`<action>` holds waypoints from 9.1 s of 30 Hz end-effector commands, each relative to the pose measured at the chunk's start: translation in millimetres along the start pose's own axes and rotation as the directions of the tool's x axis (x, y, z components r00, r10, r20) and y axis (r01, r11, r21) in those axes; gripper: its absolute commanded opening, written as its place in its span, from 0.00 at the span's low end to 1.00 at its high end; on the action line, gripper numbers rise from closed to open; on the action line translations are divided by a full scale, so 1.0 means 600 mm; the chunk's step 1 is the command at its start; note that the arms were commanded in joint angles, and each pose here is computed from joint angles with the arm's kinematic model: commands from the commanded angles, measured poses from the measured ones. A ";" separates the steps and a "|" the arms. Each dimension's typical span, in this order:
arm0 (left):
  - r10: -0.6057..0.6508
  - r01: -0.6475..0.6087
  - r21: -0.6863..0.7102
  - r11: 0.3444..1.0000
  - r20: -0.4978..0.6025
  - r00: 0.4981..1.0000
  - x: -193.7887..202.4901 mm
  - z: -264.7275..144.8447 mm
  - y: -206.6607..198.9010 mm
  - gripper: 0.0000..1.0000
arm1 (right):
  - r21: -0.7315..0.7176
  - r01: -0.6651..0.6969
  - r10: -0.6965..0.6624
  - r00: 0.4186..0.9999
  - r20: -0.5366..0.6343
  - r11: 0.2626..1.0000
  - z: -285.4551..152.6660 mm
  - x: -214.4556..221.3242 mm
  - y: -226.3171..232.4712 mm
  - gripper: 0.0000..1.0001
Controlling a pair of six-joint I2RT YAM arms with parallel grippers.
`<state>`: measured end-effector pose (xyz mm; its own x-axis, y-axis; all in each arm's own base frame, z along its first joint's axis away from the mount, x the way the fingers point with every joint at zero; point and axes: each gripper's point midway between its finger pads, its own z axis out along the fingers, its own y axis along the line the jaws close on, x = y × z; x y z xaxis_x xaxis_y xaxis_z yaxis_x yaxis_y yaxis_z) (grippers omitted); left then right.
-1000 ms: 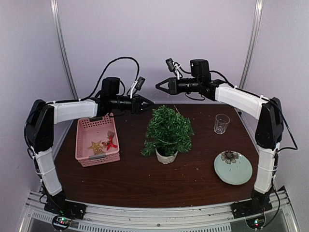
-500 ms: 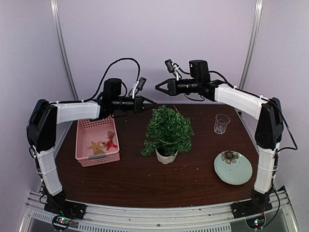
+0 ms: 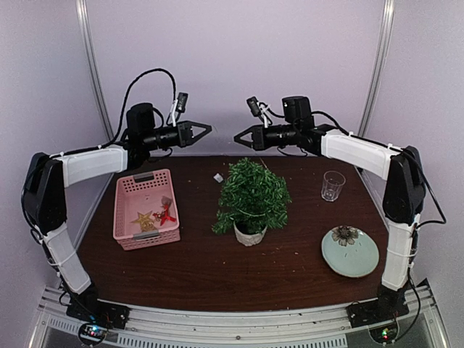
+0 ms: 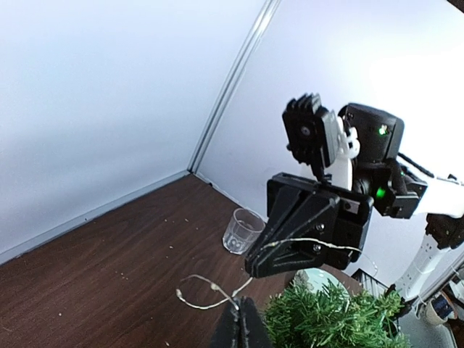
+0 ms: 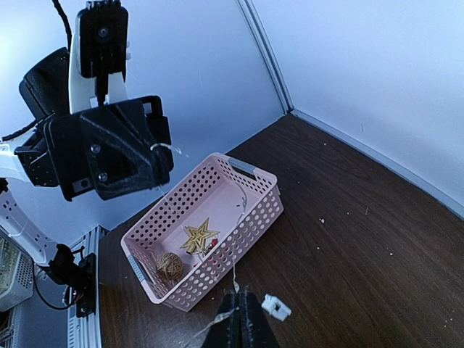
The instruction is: Decorate the small christmas tree
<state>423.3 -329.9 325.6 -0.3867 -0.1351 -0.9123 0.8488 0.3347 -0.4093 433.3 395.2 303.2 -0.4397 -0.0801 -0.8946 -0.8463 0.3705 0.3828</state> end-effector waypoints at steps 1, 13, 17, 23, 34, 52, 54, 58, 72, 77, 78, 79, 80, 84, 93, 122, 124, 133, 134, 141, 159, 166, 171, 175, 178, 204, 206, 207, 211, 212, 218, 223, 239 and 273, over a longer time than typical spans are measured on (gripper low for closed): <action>0.000 0.007 -0.064 0.998 0.103 0.995 -0.049 -0.027 0.015 0.00 | 0.022 0.018 -0.018 1.000 0.002 1.000 -0.005 0.003 0.001 0.00; -0.042 0.048 -0.111 0.993 0.050 0.998 -0.025 -0.074 0.034 0.00 | 0.028 0.027 -0.027 1.000 -0.010 0.999 -0.004 0.010 -0.001 0.10; -0.060 0.061 -0.118 0.991 0.009 0.998 0.002 -0.085 0.028 0.00 | 0.024 0.041 -0.041 0.999 -0.010 0.999 -0.009 0.007 0.004 0.37; -0.093 0.083 -0.182 0.980 -0.047 0.995 0.043 -0.098 0.043 0.00 | 0.058 0.054 -0.053 0.998 -0.027 0.997 -0.018 0.010 0.001 0.58; -0.076 0.071 -0.157 0.985 -0.031 0.997 0.022 -0.081 0.037 0.00 | 0.220 0.146 -0.121 0.985 -0.126 0.964 -0.052 0.031 -0.031 0.81; -0.028 0.026 -0.142 0.989 -0.010 1.000 -0.024 -0.036 0.049 0.00 | 0.188 -0.107 0.124 0.989 -0.078 0.976 -0.123 -0.033 0.009 0.74; -0.024 0.023 -0.140 0.990 -0.012 1.000 -0.025 -0.035 0.048 0.00 | 0.126 -0.142 0.153 0.985 -0.078 0.982 -0.125 -0.037 0.033 0.71; -0.018 0.016 -0.137 0.990 -0.011 1.000 -0.027 -0.034 0.046 0.00 | 0.083 -0.212 0.221 0.967 -0.126 0.974 -0.124 -0.023 0.055 0.69; -0.008 0.007 -0.131 0.991 -0.009 1.000 -0.026 -0.028 0.040 0.00 | 0.052 -0.244 0.249 0.936 -0.250 0.968 -0.106 0.030 0.096 0.44; -0.008 0.007 -0.130 0.992 -0.010 1.000 -0.025 -0.027 0.037 0.00 | 0.032 -0.253 0.254 0.937 -0.240 0.967 -0.107 0.024 0.103 0.16; -0.008 0.006 -0.130 0.992 -0.010 1.000 -0.025 -0.027 0.037 0.00 | 0.036 -0.249 0.250 0.938 -0.239 0.968 -0.108 0.024 0.103 0.08; -0.007 0.006 -0.131 0.991 -0.011 1.000 -0.025 -0.028 0.037 0.00 | 0.045 -0.239 0.242 0.941 -0.235 0.970 -0.110 0.022 0.101 0.00; -0.005 0.003 -0.131 0.991 -0.011 1.000 -0.026 -0.029 0.036 0.00 | 0.057 -0.230 0.237 0.944 -0.230 0.971 -0.114 0.020 0.098 0.00; -0.001 -0.002 -0.133 0.991 -0.020 1.000 -0.023 -0.032 0.033 0.00 | 0.122 -0.200 0.222 0.954 -0.201 0.972 -0.135 0.010 0.073 0.00; 0.001 -0.006 -0.119 0.993 -0.045 0.999 -0.009 -0.033 0.027 0.00 | 0.274 -0.151 0.212 0.955 -0.207 0.950 -0.173 0.028 0.011 0.00; -0.129 0.036 -0.279 0.960 -0.324 0.937 0.145 -0.164 -0.023 0.00 | 0.214 -0.117 0.193 0.904 -0.381 0.970 -0.047 0.122 -0.019 0.14; -0.146 0.047 -0.279 0.959 -0.347 0.927 0.159 -0.175 -0.034 0.00 | 0.210 -0.113 0.187 0.907 -0.378 0.971 -0.048 0.118 -0.015 0.20; -0.186 0.076 -0.248 0.966 -0.458 0.869 0.226 -0.197 -0.088 0.00 | 0.225 -0.064 0.130 0.947 -0.294 0.972 -0.077 0.049 0.009 0.49; -0.188 0.079 -0.243 0.967 -0.469 0.863 0.232 -0.196 -0.094 0.00 | 0.232 -0.059 0.125 0.951 -0.282 0.971 -0.081 0.040 0.012 0.52; -0.194 0.090 -0.214 0.973 -0.539 0.820 0.270 -0.192 -0.135 0.00 | 0.296 -0.020 0.082 0.977 -0.199 0.955 -0.130 -0.018 0.023 0.72; -0.158 0.139 -0.078 0.987 -0.574 0.803 0.325 -0.137 -0.240 0.00 | 0.350 -0.034 0.004 0.996 0.087 0.936 -0.330 0.014 0.155 0.65; -0.150 0.165 -0.022 0.986 -0.551 0.821 0.327 -0.091 -0.269 0.00 | 0.287 -0.021 -0.003 0.997 0.083 0.958 -0.337 0.135 0.217 0.58; -0.161 0.190 0.005 0.982 -0.505 0.848 0.317 -0.059 -0.281 0.00 | 0.261 0.026 -0.037 0.999 0.039 0.965 -0.307 0.210 0.233 0.56; -0.166 0.202 0.022 0.979 -0.482 0.860 0.308 -0.041 -0.289 0.00 | 0.226 0.063 -0.073 0.997 0.037 0.972 -0.273 0.268 0.250 0.57; -0.162 0.200 0.027 0.980 -0.480 0.862 0.306 -0.030 -0.292 0.00 | 0.212 0.113 -0.118 0.993 0.013 0.971 -0.242 0.303 0.262 0.58; -0.143 0.197 0.061 0.978 -0.489 0.861 0.305 -0.020 -0.303 0.00 | 0.144 0.270 -0.270 0.963 -0.020 0.952 -0.062 0.442 0.277 0.50; -0.142 0.196 0.059 0.979 -0.491 0.860 0.306 -0.019 -0.302 0.00 | 0.142 0.271 -0.270 0.962 -0.028 0.952 -0.059 0.449 0.275 0.48; -0.142 0.196 0.060 0.979 -0.492 0.859 0.306 -0.019 -0.302 0.00 | 0.143 0.269 -0.267 0.963 -0.032 0.953 -0.059 0.453 0.273 0.47; -0.141 0.196 0.061 0.979 -0.494 0.858 0.307 -0.018 -0.303 0.00 | 0.146 0.260 -0.257 0.966 -0.040 0.954 -0.056 0.466 0.268 0.42; -0.140 0.196 0.061 0.979 -0.496 0.857 0.306 -0.018 -0.302 0.00 | 0.147 0.259 -0.256 0.966 -0.042 0.955 -0.056 0.468 0.266 0.41; -0.139 0.195 0.061 0.979 -0.501 0.854 0.306 -0.015 -0.302 0.00 | 0.152 0.253 -0.246 0.967 -0.064 0.955 -0.057 0.492 0.256 0.38; -0.139 0.196 0.061 0.979 -0.504 0.852 0.308 -0.016 -0.302 0.00 | 0.179 0.243 -0.236 0.970 -0.058 0.953 -0.053 0.503 0.243 0.37; -0.134 0.185 0.051 0.981 -0.506 0.852 0.308 -0.016 -0.298 0.00 | 0.254 0.253 -0.247 0.967 -0.056 0.933 -0.075 0.490 0.225 0.00; -0.115 0.100 -0.057 0.993 -0.470 0.875 0.308 -0.026 -0.244 0.46 | 0.521 0.506 -0.360 0.860 -0.360 0.687 -0.308 0.397 0.159 0.00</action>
<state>208.8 -393.1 208.7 -0.6229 0.3194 -0.7141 0.7788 0.3390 -0.5277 180.6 247.0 157.1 -0.2176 -0.4809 -0.8494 -0.6844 0.6956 -0.2185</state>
